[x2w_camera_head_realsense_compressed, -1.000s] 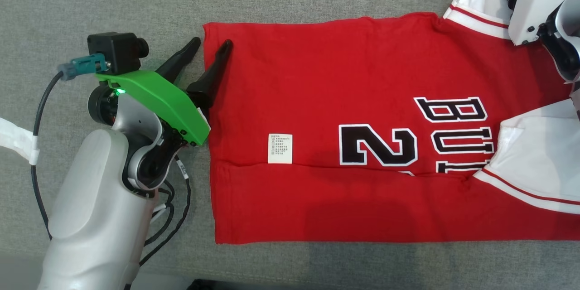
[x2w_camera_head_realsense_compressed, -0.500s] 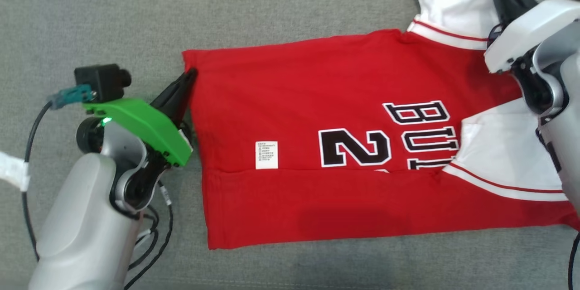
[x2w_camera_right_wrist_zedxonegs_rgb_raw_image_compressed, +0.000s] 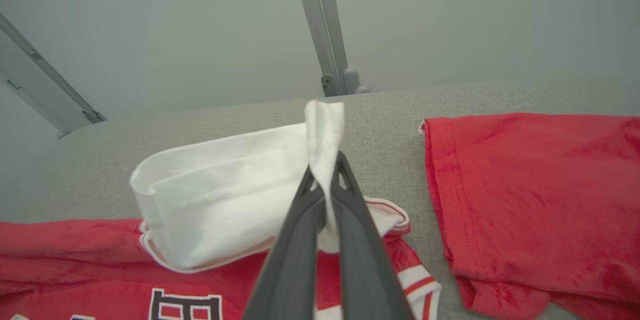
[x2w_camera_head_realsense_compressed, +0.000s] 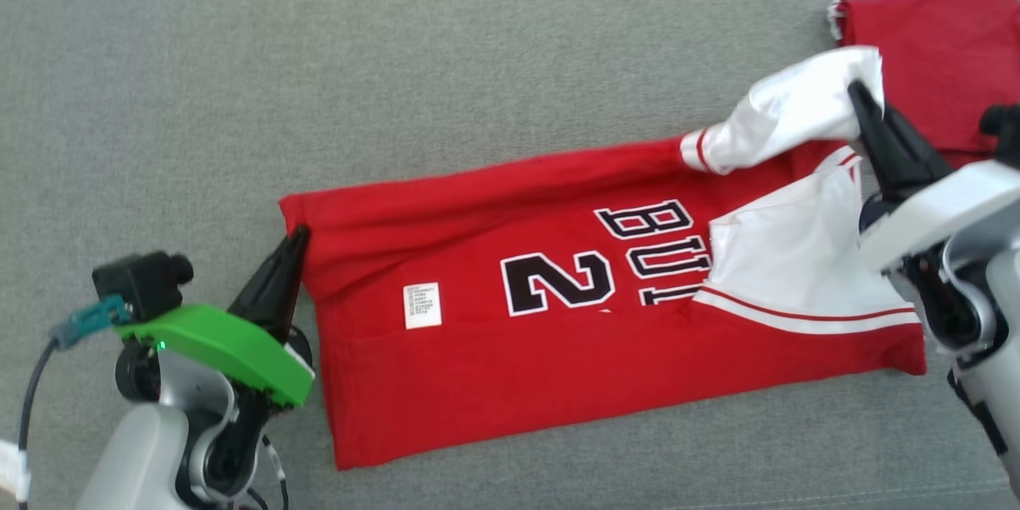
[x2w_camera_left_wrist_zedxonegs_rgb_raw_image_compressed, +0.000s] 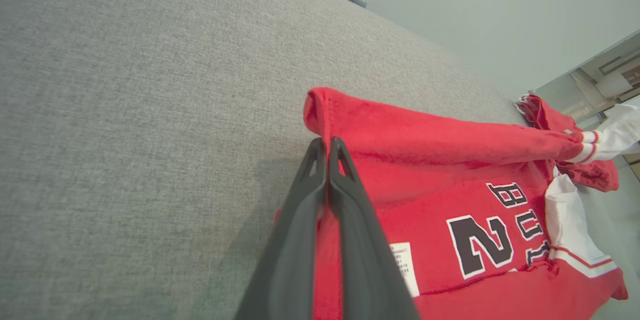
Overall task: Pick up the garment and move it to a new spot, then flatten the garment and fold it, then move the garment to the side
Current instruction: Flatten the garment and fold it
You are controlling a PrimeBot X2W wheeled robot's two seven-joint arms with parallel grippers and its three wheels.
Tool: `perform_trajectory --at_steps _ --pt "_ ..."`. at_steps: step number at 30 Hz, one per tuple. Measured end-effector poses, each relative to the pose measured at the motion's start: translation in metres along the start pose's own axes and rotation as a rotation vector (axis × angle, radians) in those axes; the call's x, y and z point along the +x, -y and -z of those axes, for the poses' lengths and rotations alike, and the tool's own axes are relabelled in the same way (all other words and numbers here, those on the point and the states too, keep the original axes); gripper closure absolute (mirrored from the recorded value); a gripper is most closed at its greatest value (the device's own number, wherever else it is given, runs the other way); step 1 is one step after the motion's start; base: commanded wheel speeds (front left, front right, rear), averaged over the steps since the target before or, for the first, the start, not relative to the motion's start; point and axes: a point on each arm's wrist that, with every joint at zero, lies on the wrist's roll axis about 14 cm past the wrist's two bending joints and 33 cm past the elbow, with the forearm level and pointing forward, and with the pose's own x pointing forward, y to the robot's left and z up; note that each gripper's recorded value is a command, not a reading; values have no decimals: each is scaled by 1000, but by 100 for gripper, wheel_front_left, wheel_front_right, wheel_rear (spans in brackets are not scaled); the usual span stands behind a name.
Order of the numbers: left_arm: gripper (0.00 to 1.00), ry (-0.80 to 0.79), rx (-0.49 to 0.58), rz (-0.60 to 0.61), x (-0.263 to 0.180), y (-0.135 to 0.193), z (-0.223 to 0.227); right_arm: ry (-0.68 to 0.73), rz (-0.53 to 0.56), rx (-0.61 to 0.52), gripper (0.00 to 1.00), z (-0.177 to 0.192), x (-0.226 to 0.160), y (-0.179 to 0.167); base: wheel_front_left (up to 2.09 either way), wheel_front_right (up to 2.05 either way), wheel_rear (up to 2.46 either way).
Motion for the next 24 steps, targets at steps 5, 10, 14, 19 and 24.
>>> perform_trajectory --at_steps 5,10,14,19,24 --pt "100 -1 -41 13 -17 14 12 -24 40 31 100 12 -38 2 0 0 0" --pt "78 -17 -105 8 -32 23 30 -54 78 49 72 28 -64 4 0 0 0" --pt "0 -36 -125 -30 -44 20 44 -97 95 18 0 42 -77 6 0 0 0" --pt "0 -52 -61 -145 -72 -1 65 -120 103 10 0 48 -94 6 0 0 0" --pt "0 4 -52 -243 -99 -12 71 -99 169 7 0 38 -116 27 0 0 0"
